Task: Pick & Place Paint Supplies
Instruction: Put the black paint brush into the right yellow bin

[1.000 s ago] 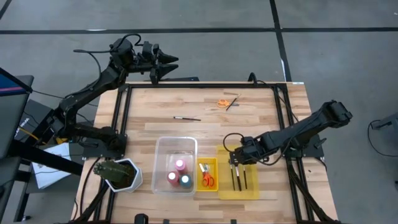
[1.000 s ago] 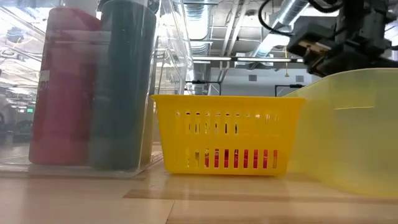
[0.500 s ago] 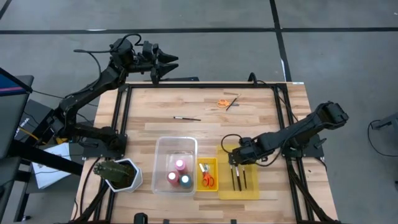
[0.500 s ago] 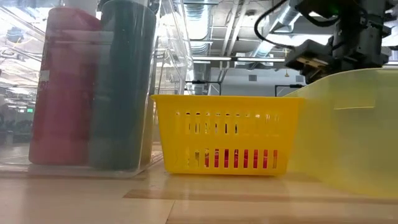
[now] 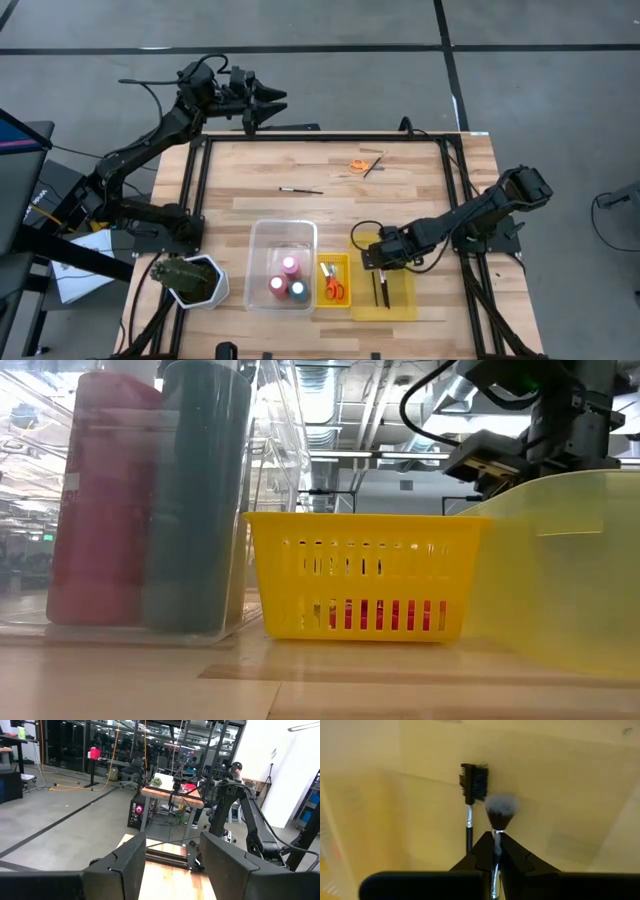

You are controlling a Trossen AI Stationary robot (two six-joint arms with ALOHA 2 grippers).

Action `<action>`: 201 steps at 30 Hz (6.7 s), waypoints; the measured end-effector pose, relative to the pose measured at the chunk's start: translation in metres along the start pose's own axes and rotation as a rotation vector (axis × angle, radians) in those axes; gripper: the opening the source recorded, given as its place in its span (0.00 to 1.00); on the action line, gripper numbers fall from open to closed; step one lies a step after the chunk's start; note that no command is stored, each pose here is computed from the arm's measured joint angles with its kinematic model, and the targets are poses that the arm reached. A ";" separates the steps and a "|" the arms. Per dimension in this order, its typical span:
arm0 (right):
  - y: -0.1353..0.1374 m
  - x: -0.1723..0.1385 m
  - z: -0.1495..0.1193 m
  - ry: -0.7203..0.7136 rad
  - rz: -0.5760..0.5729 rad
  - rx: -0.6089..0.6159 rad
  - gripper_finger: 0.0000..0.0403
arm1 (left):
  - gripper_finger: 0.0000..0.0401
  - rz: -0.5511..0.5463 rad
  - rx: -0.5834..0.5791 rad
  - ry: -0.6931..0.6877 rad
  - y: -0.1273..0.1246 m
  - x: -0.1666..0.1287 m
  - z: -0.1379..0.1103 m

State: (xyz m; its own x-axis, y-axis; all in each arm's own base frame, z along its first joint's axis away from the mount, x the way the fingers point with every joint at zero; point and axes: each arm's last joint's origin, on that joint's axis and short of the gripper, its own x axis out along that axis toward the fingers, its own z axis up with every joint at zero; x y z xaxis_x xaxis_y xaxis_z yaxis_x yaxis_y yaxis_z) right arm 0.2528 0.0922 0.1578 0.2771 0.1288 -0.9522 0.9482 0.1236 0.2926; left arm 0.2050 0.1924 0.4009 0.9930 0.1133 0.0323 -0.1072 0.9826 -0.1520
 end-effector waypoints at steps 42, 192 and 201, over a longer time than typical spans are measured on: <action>0.001 0.000 0.001 -0.070 0.022 0.022 0.09 | 0.45 0.002 -0.009 0.010 0.000 0.000 -0.001; -0.066 -0.076 0.343 -0.251 0.059 0.745 0.42 | 0.45 -0.033 -0.090 0.028 -0.010 0.008 -0.004; -0.073 -0.055 0.348 -0.191 -0.004 0.755 0.42 | 0.45 -0.033 -0.098 0.029 -0.010 0.008 -0.004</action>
State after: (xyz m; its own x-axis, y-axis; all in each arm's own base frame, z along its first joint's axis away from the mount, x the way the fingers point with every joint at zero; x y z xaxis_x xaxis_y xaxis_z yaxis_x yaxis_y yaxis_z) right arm 0.2228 -0.2664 0.1581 0.2301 -0.0507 -0.9718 0.7790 -0.5890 0.2152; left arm 0.2142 0.1823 0.3984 0.9971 0.0754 0.0110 -0.0703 0.9663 -0.2475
